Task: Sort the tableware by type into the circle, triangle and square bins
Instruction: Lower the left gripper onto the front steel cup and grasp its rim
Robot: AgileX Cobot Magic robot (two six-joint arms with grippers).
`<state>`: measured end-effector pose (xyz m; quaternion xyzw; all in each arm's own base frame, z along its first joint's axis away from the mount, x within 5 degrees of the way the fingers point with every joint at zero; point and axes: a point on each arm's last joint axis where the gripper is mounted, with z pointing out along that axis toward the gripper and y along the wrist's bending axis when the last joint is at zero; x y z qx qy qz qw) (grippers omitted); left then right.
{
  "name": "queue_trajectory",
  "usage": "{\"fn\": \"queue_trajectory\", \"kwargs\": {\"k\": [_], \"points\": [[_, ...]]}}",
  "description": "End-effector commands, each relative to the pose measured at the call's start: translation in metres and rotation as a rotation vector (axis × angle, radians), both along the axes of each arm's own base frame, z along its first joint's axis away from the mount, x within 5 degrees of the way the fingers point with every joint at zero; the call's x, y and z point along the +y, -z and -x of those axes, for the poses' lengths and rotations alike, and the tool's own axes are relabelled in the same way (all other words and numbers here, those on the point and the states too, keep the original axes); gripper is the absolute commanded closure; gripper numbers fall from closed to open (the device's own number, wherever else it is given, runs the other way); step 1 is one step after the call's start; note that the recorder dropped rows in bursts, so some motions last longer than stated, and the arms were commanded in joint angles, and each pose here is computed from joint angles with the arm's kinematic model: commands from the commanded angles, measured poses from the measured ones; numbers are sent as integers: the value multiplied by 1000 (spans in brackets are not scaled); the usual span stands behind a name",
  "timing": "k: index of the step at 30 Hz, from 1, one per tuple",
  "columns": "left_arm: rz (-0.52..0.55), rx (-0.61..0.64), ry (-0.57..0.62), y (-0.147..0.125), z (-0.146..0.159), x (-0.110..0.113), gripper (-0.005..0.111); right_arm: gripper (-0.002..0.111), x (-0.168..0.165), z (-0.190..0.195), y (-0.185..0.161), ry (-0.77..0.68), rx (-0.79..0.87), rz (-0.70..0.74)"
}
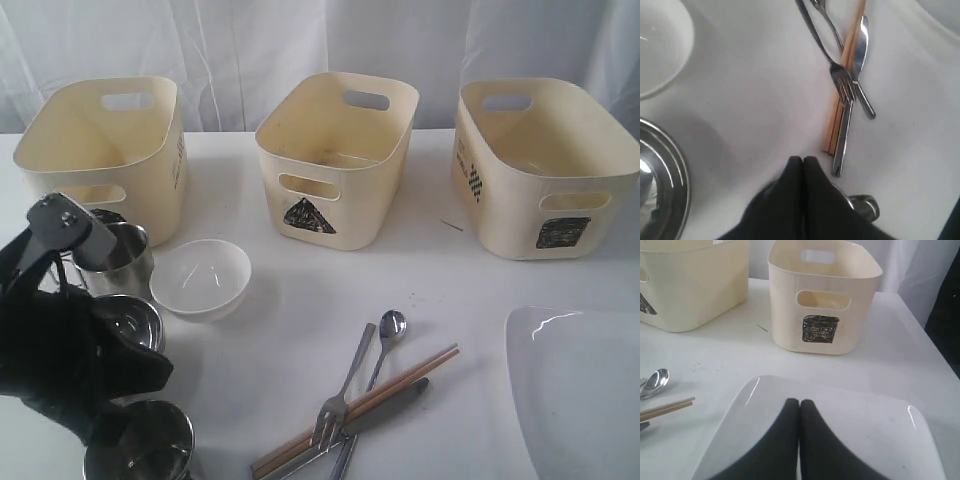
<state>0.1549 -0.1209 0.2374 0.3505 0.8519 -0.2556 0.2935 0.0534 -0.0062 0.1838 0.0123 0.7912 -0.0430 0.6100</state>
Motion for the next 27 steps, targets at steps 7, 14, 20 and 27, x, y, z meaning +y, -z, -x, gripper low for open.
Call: {"fn": "queue_trajectory", "kwargs": {"k": [7, 14, 20, 27], "points": [[-89, -183, 121, 5, 1, -6, 78, 108, 0, 0, 1, 2, -3, -4], [-191, -293, 165, 17, -15, -8, 55, 108, 0, 0, 1, 2, -3, -4], [-215, -147, 318, 39, -9, -14, 75, 108, 0, 0, 1, 2, -3, -4], [-253, -121, 359, 52, -14, -16, 71, 108, 0, 0, 1, 2, -3, -4]]}}
